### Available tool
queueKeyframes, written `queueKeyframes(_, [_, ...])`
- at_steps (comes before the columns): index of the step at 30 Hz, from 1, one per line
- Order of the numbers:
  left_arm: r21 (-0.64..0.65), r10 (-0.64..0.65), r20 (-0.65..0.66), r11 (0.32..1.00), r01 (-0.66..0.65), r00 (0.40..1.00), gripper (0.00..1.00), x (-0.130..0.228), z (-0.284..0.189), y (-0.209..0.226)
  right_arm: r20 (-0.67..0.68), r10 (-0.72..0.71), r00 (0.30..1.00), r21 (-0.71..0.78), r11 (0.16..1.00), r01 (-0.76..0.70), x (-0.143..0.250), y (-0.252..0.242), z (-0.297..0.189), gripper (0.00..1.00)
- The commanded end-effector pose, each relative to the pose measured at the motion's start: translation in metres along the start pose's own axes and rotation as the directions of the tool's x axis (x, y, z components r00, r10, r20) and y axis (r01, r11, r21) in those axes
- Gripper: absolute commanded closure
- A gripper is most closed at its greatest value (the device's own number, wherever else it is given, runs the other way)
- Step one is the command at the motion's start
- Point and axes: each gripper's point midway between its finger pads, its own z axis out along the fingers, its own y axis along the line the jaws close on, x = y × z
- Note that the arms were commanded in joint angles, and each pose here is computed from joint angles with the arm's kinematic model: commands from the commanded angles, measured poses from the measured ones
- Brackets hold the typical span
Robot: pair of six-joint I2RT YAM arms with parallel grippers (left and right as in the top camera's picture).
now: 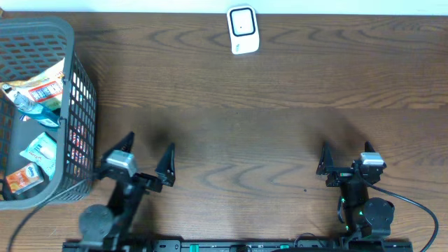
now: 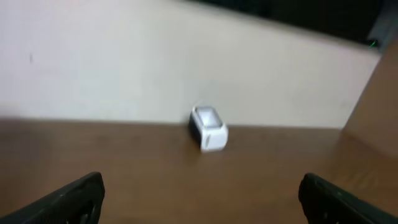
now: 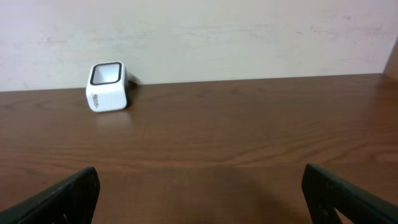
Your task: Scan the item barcode
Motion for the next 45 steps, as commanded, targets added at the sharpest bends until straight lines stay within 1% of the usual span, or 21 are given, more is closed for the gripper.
queueKeyframes(1, [0.033, -0.020, 0.018, 0.999, 0.019, 1.000, 0.00, -0.049, -0.003, -0.017, -0.001, 0.013, 1.000, 0.020, 1.000, -0.013, 0.001, -0.004, 0.000, 0.01])
queueKeyframes(6, [-0.009, -0.061, -0.130, 0.998, 0.060, 0.990, 0.00, -0.089, 0.006, -0.024, -0.001, 0.013, 1.000, 0.020, 1.000, -0.013, 0.001, -0.004, 0.000, 0.01])
queueKeyframes(10, [-0.054, -0.097, -0.282, 0.995, 0.085, 0.955, 0.00, -0.116, 0.009, -0.029, -0.001, 0.013, 1.000, 0.020, 1.000, -0.013, 0.001, -0.004, 0.000, 0.01])
queueKeyframes(13, [-0.097, -0.140, -0.399, 0.989, 0.110, 0.906, 0.00, -0.115, 0.008, -0.029, 0.000, 0.013, 1.000, 0.020, 1.000, -0.013, 0.001, -0.004, 0.000, 0.01])
queueKeyframes(16, [-0.129, -0.174, -0.486, 0.984, 0.127, 0.856, 0.00, -0.094, 0.012, -0.024, 0.000, 0.013, 1.000, 0.020, 1.000, -0.013, 0.001, -0.004, 0.000, 0.01])
queueKeyframes(18, [-0.133, -0.180, -0.502, 0.982, 0.131, 0.846, 0.00, -0.090, 0.018, -0.022, -0.001, 0.013, 1.000, 0.020, 1.000, -0.013, 0.001, -0.004, 0.000, 0.01])
queueKeyframes(21, [-0.135, -0.189, -0.491, 0.981, 0.140, 0.850, 0.00, -0.098, 0.026, -0.022, -0.001, 0.013, 1.000, 0.020, 1.000, -0.013, 0.001, -0.004, 0.000, 0.01])
queueKeyframes(24, [-0.151, -0.220, -0.454, 0.974, 0.169, 0.863, 0.00, -0.123, 0.036, -0.023, -0.001, 0.013, 1.000, 0.020, 1.000, -0.013, 0.001, -0.004, 0.000, 0.01])
queueKeyframes(25, [-0.174, -0.229, -0.435, 0.970, 0.169, 0.871, 0.00, -0.133, 0.040, -0.020, -0.001, 0.013, 1.000, 0.020, 1.000, -0.013, 0.001, -0.004, 0.000, 0.01])
queueKeyframes(27, [-0.260, -0.243, -0.390, 0.954, 0.147, 0.888, 0.00, -0.155, 0.045, -0.006, 0.000, 0.013, 1.000, 0.020, 1.000, -0.013, 0.001, -0.004, 0.000, 0.01])
queueKeyframes(28, [-0.345, -0.247, -0.355, 0.931, 0.119, 0.902, 0.00, -0.172, 0.047, 0.008, -0.001, 0.013, 1.000, 0.020, 1.000, -0.013, 0.001, -0.004, 0.000, 0.01])
queueKeyframes(30, [-0.487, -0.255, -0.302, 0.869, 0.081, 0.919, 0.00, -0.192, 0.045, 0.033, -0.001, 0.013, 1.000, 0.020, 1.000, -0.013, 0.001, -0.004, 0.000, 0.01])
queueKeyframes(32, [-0.629, -0.252, -0.253, 0.776, 0.039, 0.934, 0.00, -0.209, 0.039, 0.059, -0.001, 0.013, 1.000, 0.020, 1.000, -0.013, 0.001, -0.004, 0.000, 0.01])
queueKeyframes(34, [-0.753, -0.263, -0.212, 0.657, 0.015, 0.941, 0.00, -0.220, 0.030, 0.087, 0.000, 0.013, 1.000, 0.020, 1.000, -0.013, 0.001, -0.004, 0.000, 0.01])
queueKeyframes(37, [-0.838, -0.317, -0.196, 0.546, 0.010, 0.928, 0.00, -0.217, 0.024, 0.118, -0.001, 0.013, 1.000, 0.020, 1.000, -0.013, 0.001, -0.004, 0.000, 0.01])
queueKeyframes(40, [-0.910, -0.408, -0.138, 0.412, 0.047, 0.903, 0.00, -0.203, 0.015, 0.154, -0.001, 0.013, 1.000, 0.020, 1.000, -0.013, 0.001, -0.004, 0.000, 0.01])
queueKeyframes(41, [-0.922, -0.431, -0.128, 0.384, 0.053, 0.893, 0.00, -0.198, 0.013, 0.164, -0.001, 0.013, 1.000, 0.020, 1.000, -0.013, 0.001, -0.004, 0.000, 0.01])
queueKeyframes(45, [-0.947, -0.496, -0.101, 0.315, 0.070, 0.862, 0.00, -0.186, 0.007, 0.195, -0.001, 0.013, 1.000, 0.020, 1.000, -0.013, 0.001, -0.004, 0.000, 0.01])
